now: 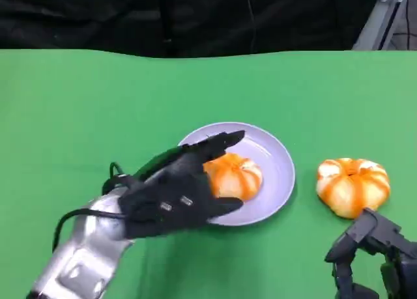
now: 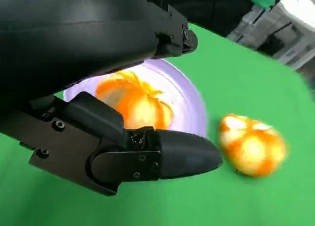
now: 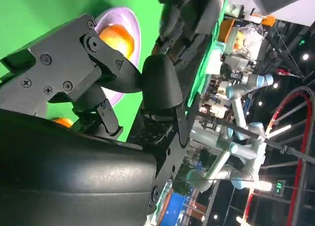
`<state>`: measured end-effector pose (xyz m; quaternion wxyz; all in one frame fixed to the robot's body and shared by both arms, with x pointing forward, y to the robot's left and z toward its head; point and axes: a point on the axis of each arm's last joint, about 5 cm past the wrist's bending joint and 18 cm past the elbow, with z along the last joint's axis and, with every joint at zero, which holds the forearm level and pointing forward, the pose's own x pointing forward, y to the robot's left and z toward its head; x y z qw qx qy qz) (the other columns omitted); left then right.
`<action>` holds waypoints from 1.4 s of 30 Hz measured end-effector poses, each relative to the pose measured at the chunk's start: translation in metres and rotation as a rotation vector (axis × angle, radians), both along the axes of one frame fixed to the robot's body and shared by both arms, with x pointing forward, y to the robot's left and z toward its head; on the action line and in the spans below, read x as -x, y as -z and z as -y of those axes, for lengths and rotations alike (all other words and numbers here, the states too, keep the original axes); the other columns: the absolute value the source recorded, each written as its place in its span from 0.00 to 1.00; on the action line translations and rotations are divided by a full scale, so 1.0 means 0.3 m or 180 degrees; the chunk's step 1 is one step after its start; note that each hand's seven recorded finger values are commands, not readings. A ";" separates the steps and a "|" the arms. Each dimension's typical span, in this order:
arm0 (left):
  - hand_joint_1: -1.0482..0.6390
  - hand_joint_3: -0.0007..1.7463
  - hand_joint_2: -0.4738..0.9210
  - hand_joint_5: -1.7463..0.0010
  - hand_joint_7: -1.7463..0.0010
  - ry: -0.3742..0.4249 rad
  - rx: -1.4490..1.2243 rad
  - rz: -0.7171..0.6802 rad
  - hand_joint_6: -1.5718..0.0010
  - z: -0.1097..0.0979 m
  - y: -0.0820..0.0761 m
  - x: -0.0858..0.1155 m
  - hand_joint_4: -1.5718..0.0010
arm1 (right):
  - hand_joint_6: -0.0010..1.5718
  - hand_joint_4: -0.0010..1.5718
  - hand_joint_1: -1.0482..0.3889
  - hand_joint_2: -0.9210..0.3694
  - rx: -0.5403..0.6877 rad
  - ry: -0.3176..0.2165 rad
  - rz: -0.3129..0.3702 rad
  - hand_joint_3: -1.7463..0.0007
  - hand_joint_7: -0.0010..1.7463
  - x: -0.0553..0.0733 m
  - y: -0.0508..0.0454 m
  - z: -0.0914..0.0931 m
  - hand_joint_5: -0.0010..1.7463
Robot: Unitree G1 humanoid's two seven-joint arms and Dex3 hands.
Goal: Grasp the bread from the table and place it into the plate.
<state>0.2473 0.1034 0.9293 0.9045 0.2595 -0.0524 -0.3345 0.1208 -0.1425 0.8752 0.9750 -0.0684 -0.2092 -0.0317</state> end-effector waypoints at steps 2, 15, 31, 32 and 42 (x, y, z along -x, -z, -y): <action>0.07 0.24 1.00 0.96 0.98 0.0001 0.0242 -0.0110 0.88 -0.017 -0.011 0.008 0.90 | 0.48 0.54 0.63 0.33 -0.0002 0.0000 -0.0004 0.28 0.87 0.000 0.000 0.000 1.00; 0.58 0.35 0.99 0.08 0.67 -0.0471 0.2223 -0.1581 0.51 -0.155 -0.037 0.140 0.71 | 0.48 0.53 0.65 0.32 -0.0030 -0.0038 -0.0037 0.30 0.87 -0.001 0.000 0.005 1.00; 0.68 0.84 0.79 0.00 0.00 -0.0750 0.2809 -0.1935 0.52 -0.236 0.009 0.277 0.45 | 0.48 0.53 0.64 0.33 0.0001 -0.0038 -0.0047 0.28 0.86 0.000 0.002 0.013 1.00; 0.68 0.84 0.79 0.00 0.00 -0.0744 0.2813 -0.1936 0.52 -0.236 0.009 0.278 0.45 | 0.48 0.53 0.64 0.33 0.0001 -0.0038 -0.0048 0.28 0.86 0.000 0.002 0.013 1.00; 0.68 0.84 0.79 0.00 0.00 -0.0728 0.2795 -0.1935 0.52 -0.239 0.007 0.278 0.45 | 0.48 0.53 0.64 0.33 0.0001 -0.0037 -0.0054 0.28 0.86 0.000 0.002 0.014 1.00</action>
